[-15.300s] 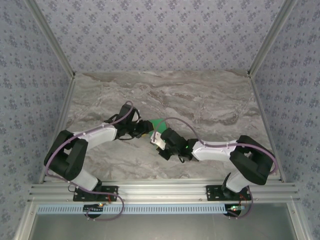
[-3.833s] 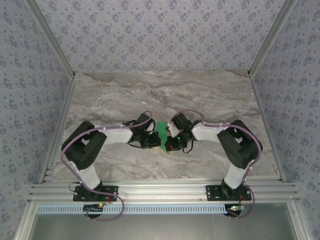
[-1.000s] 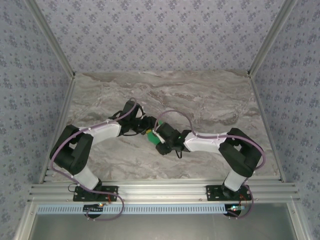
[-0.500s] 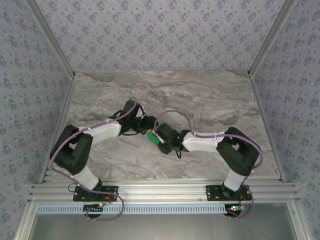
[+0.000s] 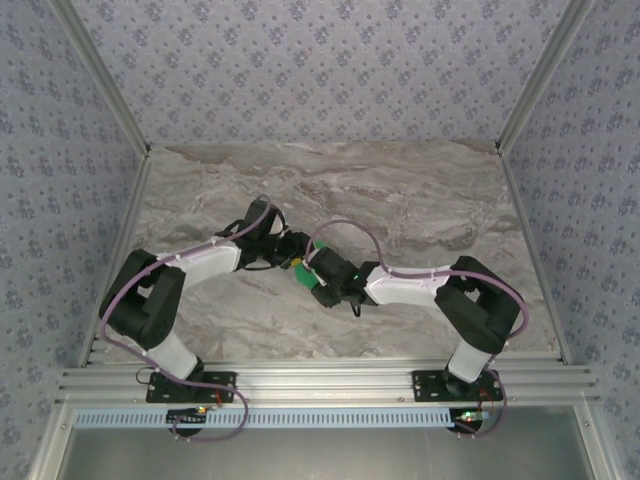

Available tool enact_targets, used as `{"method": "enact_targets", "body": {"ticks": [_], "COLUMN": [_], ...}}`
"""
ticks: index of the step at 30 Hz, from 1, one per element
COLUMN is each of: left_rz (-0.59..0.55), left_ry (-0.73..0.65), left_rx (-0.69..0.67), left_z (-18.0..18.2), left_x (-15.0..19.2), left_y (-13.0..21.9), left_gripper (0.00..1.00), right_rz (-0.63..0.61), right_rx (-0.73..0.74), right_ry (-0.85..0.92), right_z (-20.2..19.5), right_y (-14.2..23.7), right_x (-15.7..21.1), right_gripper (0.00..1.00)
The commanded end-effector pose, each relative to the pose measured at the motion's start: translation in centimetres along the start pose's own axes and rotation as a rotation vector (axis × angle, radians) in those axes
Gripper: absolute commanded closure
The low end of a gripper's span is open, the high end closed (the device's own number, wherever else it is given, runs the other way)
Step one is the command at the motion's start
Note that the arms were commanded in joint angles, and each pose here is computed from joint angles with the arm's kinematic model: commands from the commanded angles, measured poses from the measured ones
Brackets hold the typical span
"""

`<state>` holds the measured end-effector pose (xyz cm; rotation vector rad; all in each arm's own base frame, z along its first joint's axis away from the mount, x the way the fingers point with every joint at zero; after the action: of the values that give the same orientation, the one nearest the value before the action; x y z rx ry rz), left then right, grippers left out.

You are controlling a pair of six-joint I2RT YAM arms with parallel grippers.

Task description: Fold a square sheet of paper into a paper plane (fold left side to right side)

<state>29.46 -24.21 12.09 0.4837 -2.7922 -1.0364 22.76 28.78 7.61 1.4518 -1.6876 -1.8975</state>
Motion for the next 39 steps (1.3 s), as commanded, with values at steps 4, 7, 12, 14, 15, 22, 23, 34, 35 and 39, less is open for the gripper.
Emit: {"method": "enact_targets", "body": {"ticks": [4,7,12,14,15,22,23,34,35,39], "left_rz": [-0.009,-0.013,-0.028,-0.041,-0.046,-0.062,-0.056,0.004,0.009,0.028], "left_ry": [0.007,0.006,-0.019,-0.031,-0.035,-0.033,-0.027,-0.01,-0.011,-0.021], "left_rx": [0.007,-0.005,0.003,0.009,0.008,-0.021,-0.023,-0.018,-0.018,-0.018], "left_z": [-0.5,-0.2,-0.4,-0.4,-0.4,1.3,1.7,2.9,2.7,2.1], "left_x": [-0.3,-0.3,-0.2,-0.1,0.0,1.1,1.3,2.2,2.1,1.9], "left_y": [0.9,1.1,2.1,2.8,3.1,4.3,4.2,1.5,1.2,0.0], "left_gripper": [0.57,0.57,0.54,0.51,0.5,0.44,0.44,0.51,0.52,0.53], "right_rz": [-0.018,-0.017,-0.026,-0.031,-0.03,-0.033,-0.042,-0.075,-0.075,-0.076], "right_rx": [0.036,0.023,-0.047,-0.089,-0.106,-0.231,-0.252,-0.409,-0.417,-0.45], "right_ry": [0.004,-0.001,-0.041,-0.051,-0.049,-0.15,-0.168,-0.286,-0.291,-0.318], "right_z": [-0.4,-0.4,-0.2,-0.1,0.0,-0.4,-0.5,-1.3,-1.4,-1.6], "right_y": [0.4,0.4,0.3,0.3,0.3,0.0,0.0,-0.1,-0.1,-0.2], "right_x": [-0.5,-0.4,-0.2,-0.2,-0.1,0.5,0.5,0.6,0.6,0.6], "right_gripper": [0.72,0.81,0.92,0.93,0.93,0.94,0.94,0.95,0.95,0.95]}}
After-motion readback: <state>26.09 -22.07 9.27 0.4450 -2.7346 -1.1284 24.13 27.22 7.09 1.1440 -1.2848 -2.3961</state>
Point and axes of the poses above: each hand's point on the last joint's axis, 136 mm out from that joint toward the fingers, its own y axis back along the fingers, its own z axis along the line the jaws close on, x = y × z, the point moved 5 cm from there along y, back along the fingers, and after that the axes turned 7 degrees about y, right-handed, at the moved point
